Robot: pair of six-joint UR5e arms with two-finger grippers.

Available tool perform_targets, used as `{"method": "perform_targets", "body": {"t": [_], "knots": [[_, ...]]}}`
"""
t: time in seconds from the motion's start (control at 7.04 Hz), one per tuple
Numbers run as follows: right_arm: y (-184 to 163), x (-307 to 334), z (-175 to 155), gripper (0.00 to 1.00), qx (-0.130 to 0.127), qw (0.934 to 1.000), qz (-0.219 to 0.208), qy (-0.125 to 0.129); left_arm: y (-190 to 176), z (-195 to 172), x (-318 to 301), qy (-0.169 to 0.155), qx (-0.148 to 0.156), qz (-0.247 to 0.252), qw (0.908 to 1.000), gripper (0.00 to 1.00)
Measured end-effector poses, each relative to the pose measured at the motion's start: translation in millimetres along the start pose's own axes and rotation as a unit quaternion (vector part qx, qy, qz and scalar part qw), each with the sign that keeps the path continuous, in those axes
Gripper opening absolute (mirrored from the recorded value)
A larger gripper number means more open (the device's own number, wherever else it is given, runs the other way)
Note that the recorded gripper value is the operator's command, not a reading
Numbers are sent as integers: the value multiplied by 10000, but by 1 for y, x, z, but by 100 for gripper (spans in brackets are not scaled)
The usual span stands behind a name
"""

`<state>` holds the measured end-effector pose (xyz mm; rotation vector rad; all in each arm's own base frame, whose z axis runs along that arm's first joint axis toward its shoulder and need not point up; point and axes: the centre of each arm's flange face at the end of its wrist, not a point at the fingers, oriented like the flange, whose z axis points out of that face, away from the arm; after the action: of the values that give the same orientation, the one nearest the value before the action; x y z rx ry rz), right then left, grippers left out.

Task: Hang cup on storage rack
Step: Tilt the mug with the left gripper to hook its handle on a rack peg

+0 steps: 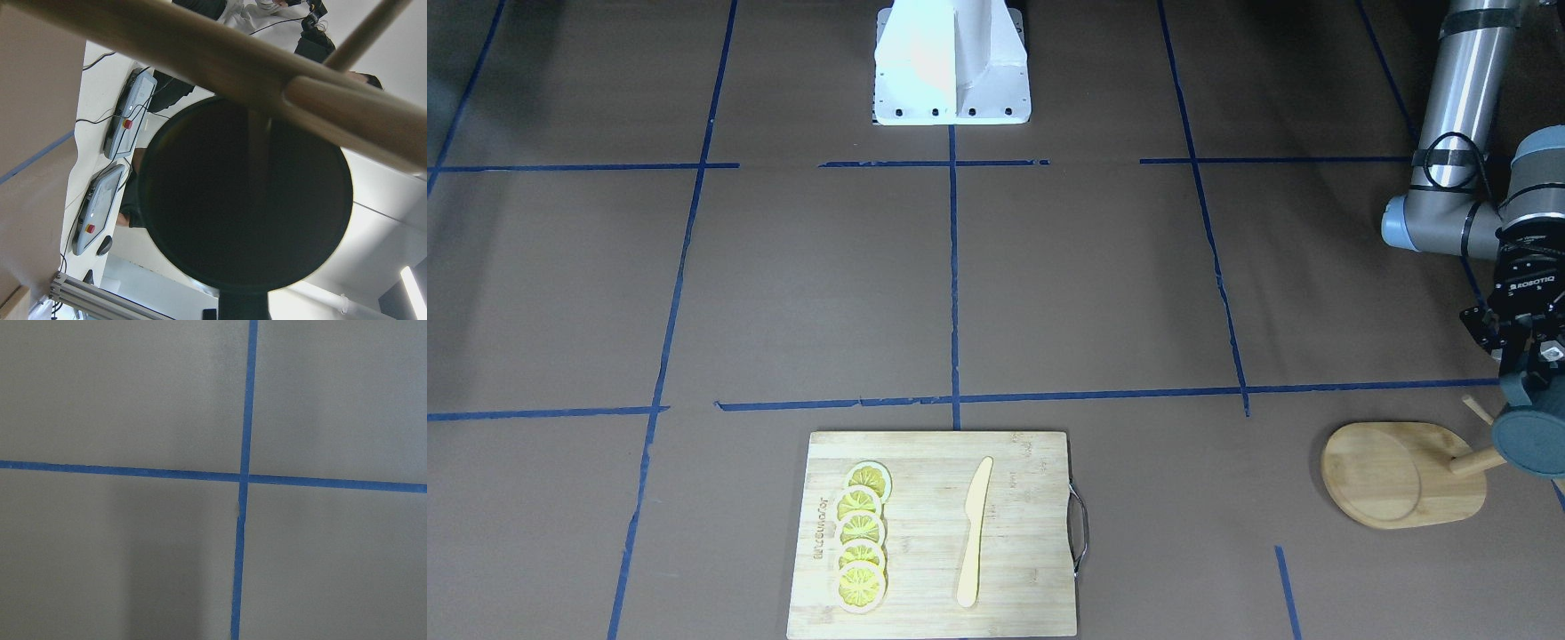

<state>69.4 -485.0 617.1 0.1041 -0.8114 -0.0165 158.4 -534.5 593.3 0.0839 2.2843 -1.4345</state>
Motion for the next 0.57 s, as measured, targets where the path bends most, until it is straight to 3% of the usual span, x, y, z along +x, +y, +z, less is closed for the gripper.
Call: {"method": "perform_targets", "body": {"t": [0.14, 0.28, 0.57], "knots": [[0, 0, 0, 100, 2, 10000, -5, 3, 0, -1, -1, -12, -2, -12, 10000, 73], [0, 0, -1, 100, 4, 10000, -6, 5, -1, -2, -2, -24, 9, -12, 10000, 100], [0, 0, -1, 100, 6, 10000, -3, 6, -4, -5, -4, -64, 43, -8, 10000, 100]]}}
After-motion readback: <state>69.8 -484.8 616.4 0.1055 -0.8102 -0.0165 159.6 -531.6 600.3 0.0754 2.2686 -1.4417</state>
